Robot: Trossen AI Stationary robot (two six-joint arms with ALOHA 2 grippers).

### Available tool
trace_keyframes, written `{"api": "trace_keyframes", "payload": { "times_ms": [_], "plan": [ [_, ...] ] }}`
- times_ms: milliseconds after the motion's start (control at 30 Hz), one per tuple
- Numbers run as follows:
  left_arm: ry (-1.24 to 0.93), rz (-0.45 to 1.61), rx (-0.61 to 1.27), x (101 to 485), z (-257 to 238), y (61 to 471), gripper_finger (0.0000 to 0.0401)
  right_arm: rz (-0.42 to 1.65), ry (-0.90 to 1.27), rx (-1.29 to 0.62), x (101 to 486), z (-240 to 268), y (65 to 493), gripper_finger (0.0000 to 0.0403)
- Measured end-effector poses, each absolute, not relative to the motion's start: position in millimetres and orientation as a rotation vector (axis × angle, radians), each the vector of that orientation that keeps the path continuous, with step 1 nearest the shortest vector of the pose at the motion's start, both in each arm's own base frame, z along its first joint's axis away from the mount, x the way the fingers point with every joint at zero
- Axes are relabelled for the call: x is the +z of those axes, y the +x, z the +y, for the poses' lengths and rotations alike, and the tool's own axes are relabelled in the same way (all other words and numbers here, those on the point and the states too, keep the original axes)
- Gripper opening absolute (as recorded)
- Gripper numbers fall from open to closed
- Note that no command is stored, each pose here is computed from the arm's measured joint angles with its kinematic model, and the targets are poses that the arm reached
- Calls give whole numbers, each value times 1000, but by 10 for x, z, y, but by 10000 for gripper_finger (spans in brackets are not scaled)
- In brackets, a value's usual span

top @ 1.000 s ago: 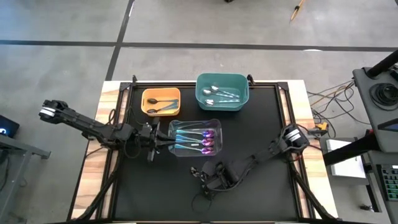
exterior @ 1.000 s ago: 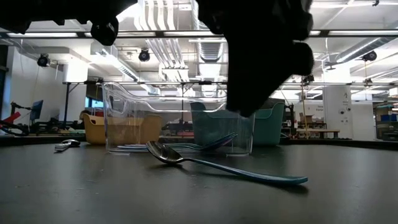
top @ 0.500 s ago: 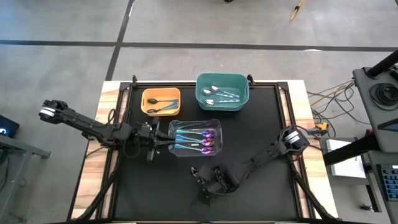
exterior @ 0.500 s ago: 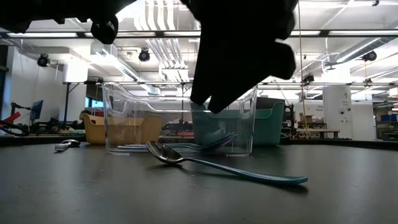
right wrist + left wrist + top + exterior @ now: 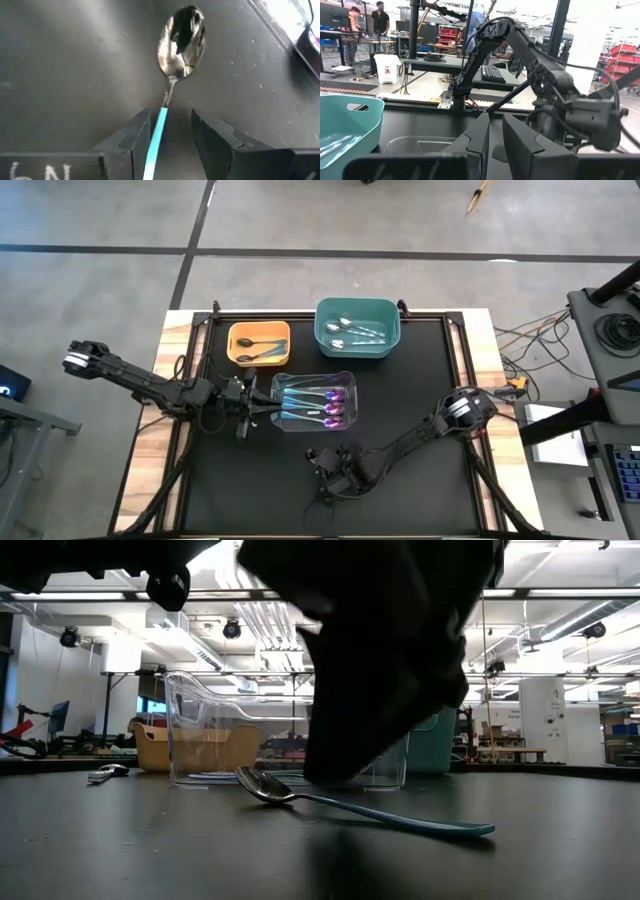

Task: Sort silverware by color (type)
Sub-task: Put the blue spoon into the yellow bin

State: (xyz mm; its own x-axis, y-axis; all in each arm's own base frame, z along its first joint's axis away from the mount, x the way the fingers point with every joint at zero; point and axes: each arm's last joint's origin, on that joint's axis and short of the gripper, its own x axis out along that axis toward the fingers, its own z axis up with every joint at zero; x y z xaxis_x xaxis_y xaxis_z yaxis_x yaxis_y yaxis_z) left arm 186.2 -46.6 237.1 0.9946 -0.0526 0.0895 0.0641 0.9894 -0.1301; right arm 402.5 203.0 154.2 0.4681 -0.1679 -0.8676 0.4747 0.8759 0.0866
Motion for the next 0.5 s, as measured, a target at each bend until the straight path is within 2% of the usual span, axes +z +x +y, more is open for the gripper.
{"api": "trace_keyframes", "payload": {
  "times_ms": [500],
  "plan": [
    [-133, -83, -58, 2368, -466, 1863, 37, 1024, 265, -439, 1319, 2044, 4044, 134]
  ]
}}
